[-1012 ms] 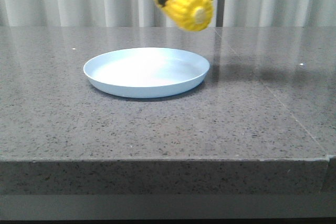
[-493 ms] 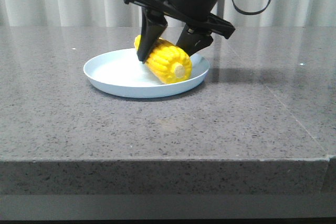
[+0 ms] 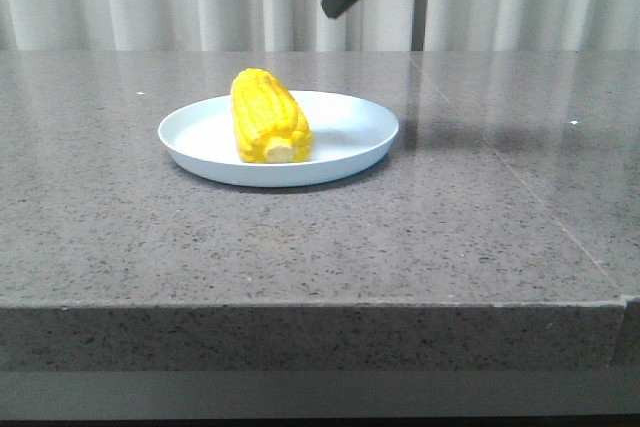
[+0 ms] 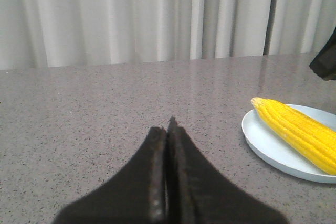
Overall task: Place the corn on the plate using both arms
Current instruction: 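Lower the corn onto the plate, open the right gripper and lift away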
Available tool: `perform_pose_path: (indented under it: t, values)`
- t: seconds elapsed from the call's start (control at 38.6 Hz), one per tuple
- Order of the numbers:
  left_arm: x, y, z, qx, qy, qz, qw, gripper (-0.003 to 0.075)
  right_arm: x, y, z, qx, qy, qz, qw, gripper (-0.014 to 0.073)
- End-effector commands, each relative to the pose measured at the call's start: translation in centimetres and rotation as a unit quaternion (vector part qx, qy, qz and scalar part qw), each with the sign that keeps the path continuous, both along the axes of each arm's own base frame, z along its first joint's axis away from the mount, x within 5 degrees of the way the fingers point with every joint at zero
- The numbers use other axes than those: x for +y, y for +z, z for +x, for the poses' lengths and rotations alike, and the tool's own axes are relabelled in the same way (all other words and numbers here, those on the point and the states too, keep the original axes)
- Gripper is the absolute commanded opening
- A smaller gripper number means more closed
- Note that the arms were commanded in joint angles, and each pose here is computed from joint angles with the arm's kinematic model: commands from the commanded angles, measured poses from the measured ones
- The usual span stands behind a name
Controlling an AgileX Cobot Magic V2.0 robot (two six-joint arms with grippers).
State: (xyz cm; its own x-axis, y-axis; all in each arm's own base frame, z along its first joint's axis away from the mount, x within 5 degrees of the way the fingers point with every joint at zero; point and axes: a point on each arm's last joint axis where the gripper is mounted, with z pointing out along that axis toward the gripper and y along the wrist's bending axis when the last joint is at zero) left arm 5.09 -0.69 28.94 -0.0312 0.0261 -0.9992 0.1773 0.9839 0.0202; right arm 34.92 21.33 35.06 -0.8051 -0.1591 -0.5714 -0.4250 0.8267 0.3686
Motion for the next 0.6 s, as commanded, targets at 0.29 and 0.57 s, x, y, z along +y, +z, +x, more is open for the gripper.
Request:
perform_pose_path:
  t: [0.29,0.57]
  values:
    - [-0.1,1.6,-0.1,-0.046,-0.004,-0.011,0.999,-0.0020,-3.2,3.4,-0.3,-0.049,-0.022,-0.027,0.998,-0.0010]
    - [-0.1,1.6,-0.1,-0.046,-0.004,-0.011,0.999,-0.0020,-10.6,6.1,-0.8,-0.089,-0.135,-0.090,0.983,-0.0018]
